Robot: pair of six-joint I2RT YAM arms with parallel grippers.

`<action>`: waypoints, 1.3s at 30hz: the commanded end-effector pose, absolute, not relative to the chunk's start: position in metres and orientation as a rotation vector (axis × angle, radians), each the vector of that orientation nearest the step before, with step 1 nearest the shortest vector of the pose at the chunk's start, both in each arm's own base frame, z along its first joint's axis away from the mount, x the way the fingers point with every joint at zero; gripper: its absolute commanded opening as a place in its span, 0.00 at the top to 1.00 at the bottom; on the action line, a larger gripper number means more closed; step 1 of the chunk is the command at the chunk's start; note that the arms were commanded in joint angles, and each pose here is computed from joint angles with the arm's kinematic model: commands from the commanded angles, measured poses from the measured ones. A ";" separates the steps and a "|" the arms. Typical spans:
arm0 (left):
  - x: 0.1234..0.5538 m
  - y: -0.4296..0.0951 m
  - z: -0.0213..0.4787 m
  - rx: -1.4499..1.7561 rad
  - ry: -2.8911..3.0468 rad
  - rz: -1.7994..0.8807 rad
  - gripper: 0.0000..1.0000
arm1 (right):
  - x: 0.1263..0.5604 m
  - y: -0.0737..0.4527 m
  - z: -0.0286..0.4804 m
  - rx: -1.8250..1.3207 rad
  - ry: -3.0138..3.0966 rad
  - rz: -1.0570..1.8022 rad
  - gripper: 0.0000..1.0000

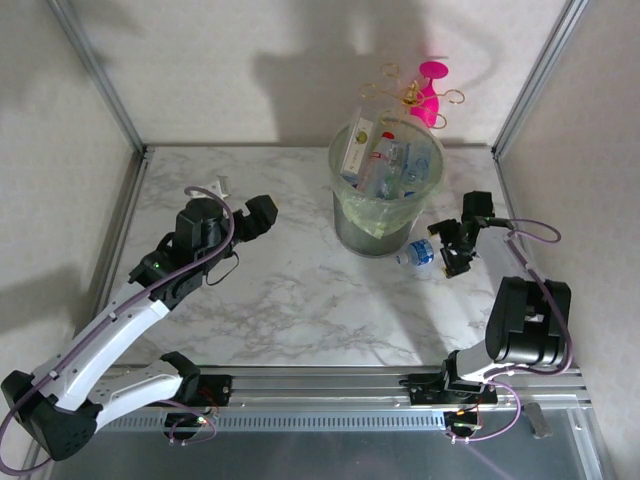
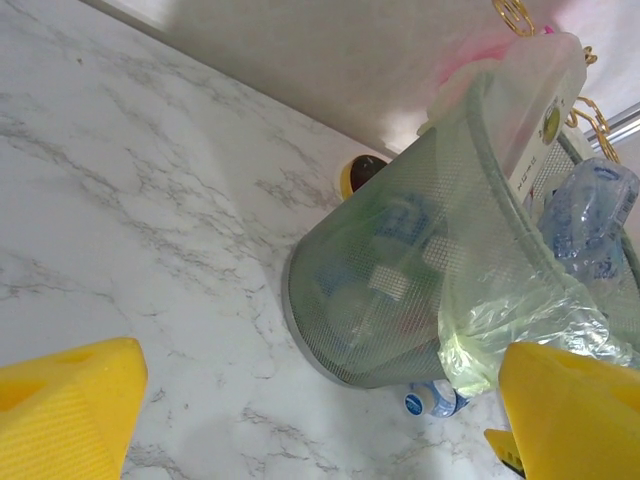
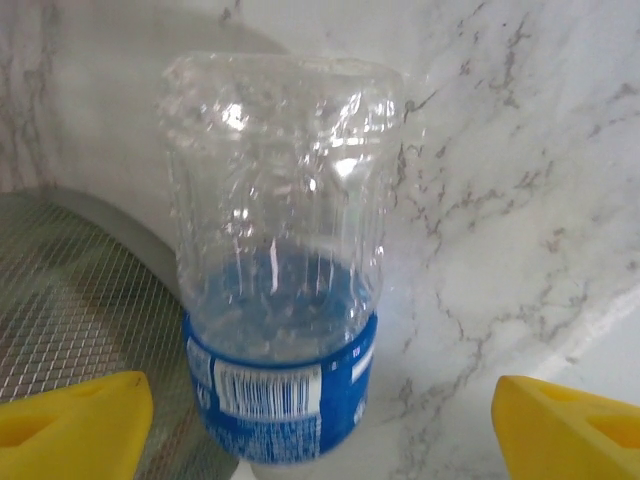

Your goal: Put the plastic bottles in the bin

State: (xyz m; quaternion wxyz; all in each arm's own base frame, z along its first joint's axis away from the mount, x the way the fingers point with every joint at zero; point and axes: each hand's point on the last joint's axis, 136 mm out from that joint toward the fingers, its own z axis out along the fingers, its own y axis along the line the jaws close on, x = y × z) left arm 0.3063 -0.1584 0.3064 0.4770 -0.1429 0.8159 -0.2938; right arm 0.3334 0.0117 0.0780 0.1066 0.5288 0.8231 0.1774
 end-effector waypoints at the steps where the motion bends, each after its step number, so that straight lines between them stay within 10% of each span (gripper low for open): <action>1: 0.300 -0.149 0.306 -0.357 1.997 -0.687 0.09 | 0.349 0.006 0.074 1.578 2.396 0.506 0.01; 19: 0.297 -0.138 0.310 -0.378 1.975 -0.648 0.09 | 0.338 -0.008 0.039 1.634 2.441 0.334 0.38; 39: 0.322 -0.158 0.330 -0.307 1.960 -0.657 0.09 | 0.326 -0.011 0.092 1.572 2.369 0.351 0.47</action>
